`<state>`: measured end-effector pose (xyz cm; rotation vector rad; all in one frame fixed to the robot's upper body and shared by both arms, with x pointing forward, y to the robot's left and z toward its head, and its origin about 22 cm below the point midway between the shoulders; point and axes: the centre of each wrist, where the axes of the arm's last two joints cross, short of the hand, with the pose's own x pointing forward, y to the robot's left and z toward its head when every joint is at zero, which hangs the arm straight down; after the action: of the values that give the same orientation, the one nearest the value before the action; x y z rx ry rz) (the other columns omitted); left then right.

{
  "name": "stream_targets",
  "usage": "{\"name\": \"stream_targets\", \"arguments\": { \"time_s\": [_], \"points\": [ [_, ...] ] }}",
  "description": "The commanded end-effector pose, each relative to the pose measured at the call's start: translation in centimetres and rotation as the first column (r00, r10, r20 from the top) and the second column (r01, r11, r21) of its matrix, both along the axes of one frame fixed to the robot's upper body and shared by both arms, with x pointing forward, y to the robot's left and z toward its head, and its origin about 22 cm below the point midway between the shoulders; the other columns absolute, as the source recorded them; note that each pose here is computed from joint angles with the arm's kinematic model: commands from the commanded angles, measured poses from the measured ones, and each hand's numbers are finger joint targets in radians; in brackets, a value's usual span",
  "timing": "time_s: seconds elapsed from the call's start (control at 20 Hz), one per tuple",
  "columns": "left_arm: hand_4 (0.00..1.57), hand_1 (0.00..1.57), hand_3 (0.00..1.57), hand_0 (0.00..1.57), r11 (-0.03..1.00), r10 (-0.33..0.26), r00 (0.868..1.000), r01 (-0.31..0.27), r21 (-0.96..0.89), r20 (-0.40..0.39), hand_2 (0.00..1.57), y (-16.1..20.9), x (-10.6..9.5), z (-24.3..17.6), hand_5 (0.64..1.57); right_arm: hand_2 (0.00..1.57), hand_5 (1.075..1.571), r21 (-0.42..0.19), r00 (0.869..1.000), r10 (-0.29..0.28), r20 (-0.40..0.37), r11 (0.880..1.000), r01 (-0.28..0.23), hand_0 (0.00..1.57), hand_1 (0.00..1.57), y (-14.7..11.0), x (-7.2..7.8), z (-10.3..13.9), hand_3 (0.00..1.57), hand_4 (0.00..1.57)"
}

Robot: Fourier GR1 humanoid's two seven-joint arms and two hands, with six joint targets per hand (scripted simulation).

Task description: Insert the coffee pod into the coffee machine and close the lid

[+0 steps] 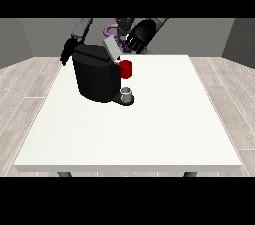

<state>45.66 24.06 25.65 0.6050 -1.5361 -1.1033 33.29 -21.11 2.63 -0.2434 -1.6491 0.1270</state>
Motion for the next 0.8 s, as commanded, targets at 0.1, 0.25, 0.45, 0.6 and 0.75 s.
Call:
{"name": "stream_targets", "arguments": {
  "time_s": [0.1, 0.25, 0.45, 0.6, 0.75],
  "points": [
    [0.49, 1.22, 1.24, 1.22, 1.000, 0.004, 1.000, -0.004, -0.004, 0.024, 1.29, -0.2, 0.3, 1.4, 1.571, 0.00, 1.571, -0.002, 0.998, 0.009, 0.062, 1.000, -0.009, 0.00, 0.00, 1.1, 1.7, 4.1, 0.00, 0.00],
    [0.47, 1.19, 1.23, 1.19, 1.000, 0.024, 0.999, -0.025, 0.014, 0.033, 1.27, 1.2, 0.1, 2.9, 1.571, 0.00, 1.571, 0.001, 0.997, 0.031, 0.072, 1.000, -0.031, 0.00, 0.00, -0.6, 1.3, 2.5, 0.00, 0.00],
    [0.46, 1.20, 1.23, 1.20, 1.000, 0.002, 1.000, -0.002, 0.023, 0.008, 1.26, -0.5, 0.4, 1.5, 1.571, 0.00, 1.571, -0.001, 0.998, 0.014, 0.067, 1.000, -0.014, 0.00, 0.00, -0.7, 1.7, 3.1, 0.00, 0.15],
    [0.43, 1.24, 1.22, 1.24, 0.999, -0.049, 0.998, 0.049, 0.015, 0.029, 1.29, -0.8, 0.4, 1.6, 1.571, 0.00, 1.571, 0.012, 0.997, -0.030, 0.071, 0.999, 0.029, 0.00, 0.00, 0.2, 2.0, 3.0, 0.00, 0.00],
    [0.43, 1.21, 1.22, 1.21, 1.000, 0.000, 1.000, 0.000, 0.004, -0.001, 1.25, -0.6, 0.6, 1.2, 1.571, 0.00, 1.571, 0.003, 0.999, 0.012, 0.042, 1.000, -0.012, 0.00, 0.00, -1.1, 1.1, 1.9, 0.00, 0.17]
  ]
}}
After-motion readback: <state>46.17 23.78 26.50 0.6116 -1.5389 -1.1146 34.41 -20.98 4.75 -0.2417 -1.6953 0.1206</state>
